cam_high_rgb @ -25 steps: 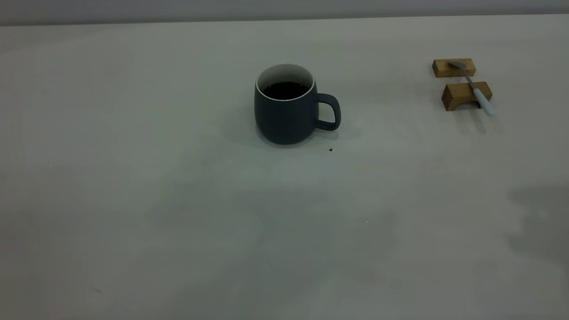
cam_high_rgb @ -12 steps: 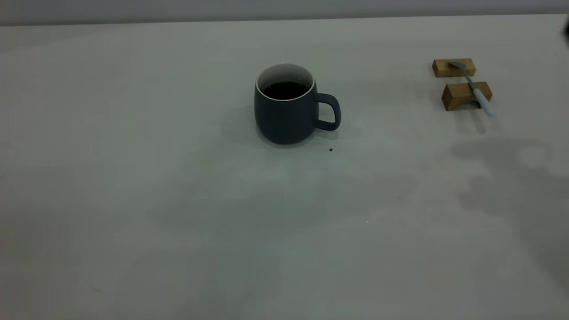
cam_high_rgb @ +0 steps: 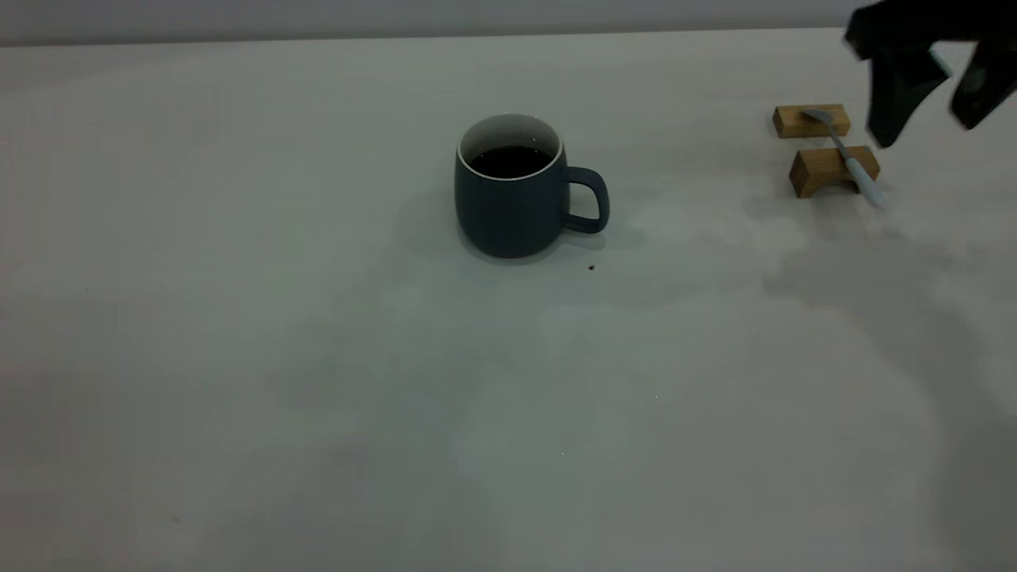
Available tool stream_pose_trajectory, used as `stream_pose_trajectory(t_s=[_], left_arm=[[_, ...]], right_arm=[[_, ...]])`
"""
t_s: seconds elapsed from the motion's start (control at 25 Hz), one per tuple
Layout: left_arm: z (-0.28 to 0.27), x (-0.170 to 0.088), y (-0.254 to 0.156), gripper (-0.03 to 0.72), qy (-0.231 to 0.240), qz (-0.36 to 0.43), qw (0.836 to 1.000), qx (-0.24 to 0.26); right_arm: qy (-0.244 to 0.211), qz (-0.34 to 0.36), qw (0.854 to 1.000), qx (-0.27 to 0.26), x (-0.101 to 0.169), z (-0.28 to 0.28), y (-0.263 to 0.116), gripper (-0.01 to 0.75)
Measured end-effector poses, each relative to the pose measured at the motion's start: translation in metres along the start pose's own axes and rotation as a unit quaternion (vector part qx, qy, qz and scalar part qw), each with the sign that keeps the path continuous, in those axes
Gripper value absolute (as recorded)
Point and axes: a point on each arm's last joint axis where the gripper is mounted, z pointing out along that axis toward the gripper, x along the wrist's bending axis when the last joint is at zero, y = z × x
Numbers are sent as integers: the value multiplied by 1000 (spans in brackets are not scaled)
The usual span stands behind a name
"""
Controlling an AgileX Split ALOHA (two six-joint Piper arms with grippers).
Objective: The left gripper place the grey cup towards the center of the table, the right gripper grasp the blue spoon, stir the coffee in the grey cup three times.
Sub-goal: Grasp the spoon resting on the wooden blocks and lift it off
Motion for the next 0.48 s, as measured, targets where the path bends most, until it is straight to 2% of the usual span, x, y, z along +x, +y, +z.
stream_pose_trajectory(t_s=[0.2, 0.48], left_arm=[[0, 0, 0, 585, 0, 1, 1000, 0], [0, 0, 0, 585, 0, 1, 1000, 0]], right_arm=[[-4, -7, 1000, 26, -2, 35, 17, 624], [-37, -20, 998, 48, -9, 60, 35, 623]])
